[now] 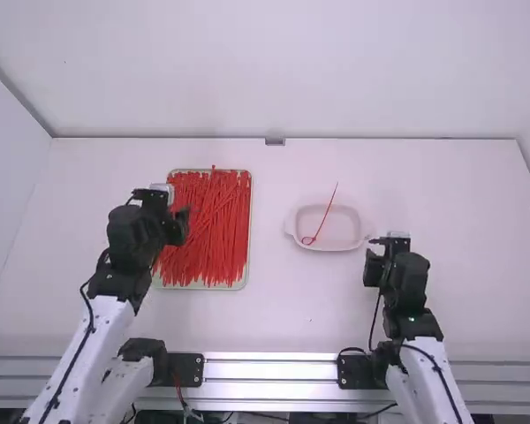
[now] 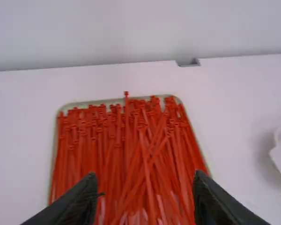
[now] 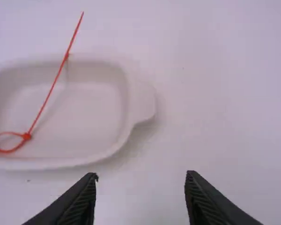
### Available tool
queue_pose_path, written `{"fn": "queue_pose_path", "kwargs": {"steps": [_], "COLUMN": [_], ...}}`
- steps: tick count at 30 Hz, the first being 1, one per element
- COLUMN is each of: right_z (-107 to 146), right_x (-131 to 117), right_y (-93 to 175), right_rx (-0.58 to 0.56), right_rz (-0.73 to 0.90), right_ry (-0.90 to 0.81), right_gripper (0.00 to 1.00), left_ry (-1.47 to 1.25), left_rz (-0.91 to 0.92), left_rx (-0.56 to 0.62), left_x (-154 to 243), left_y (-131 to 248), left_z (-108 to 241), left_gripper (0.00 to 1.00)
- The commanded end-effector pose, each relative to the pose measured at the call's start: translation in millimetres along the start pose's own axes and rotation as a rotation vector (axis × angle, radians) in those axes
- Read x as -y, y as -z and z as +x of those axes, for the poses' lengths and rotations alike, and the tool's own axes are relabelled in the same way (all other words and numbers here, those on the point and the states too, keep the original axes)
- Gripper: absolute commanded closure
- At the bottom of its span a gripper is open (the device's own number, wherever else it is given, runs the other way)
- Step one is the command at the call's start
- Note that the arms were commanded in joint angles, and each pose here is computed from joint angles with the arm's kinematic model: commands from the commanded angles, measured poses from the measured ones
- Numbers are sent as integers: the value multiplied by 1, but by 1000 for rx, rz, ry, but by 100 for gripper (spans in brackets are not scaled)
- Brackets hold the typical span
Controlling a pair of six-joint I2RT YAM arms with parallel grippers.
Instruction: Fasten the cable tie
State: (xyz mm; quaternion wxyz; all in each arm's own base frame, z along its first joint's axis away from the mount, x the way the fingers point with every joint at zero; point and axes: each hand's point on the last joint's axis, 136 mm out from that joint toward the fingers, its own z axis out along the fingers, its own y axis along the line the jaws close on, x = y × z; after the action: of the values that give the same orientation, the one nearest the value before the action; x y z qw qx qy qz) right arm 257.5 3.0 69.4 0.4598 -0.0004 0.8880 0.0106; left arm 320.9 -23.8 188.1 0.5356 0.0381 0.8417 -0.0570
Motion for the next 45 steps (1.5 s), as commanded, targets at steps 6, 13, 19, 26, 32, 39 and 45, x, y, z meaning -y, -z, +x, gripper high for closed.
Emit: {"fn": "queue_pose_path", "kwargs": {"steps": [6,13,19,26,32,39,45], "right_z": [40,11,-10,-29,-43,-54,-57], "right_x": [1,0,0,-1,-1,-1,-1], "right_y": [-1,10,20,32,42,52,55], "right_rx": [1,150,255,351,425,492,510], "right_rz": [3,3,2,2,1,1,1], "right_ry": [9,12,14,15,16,18,18], "right_gripper": [65,80,91,100,100,100,100], "left_ry": [3,3,3,1,-5,-10,-15], "left_rz": [-137,-137,-137,-137,-137,-137,-137], "left_rx": [6,6,6,25,114,195,264], "left_x": [-22,-20,-20,-20,-19,-18,-17], "left_y": [16,24,25,25,31,39,46], "left_z": [38,82,112,132,113,96,82], "left_gripper": [64,81,92,100,100,100,100]}}
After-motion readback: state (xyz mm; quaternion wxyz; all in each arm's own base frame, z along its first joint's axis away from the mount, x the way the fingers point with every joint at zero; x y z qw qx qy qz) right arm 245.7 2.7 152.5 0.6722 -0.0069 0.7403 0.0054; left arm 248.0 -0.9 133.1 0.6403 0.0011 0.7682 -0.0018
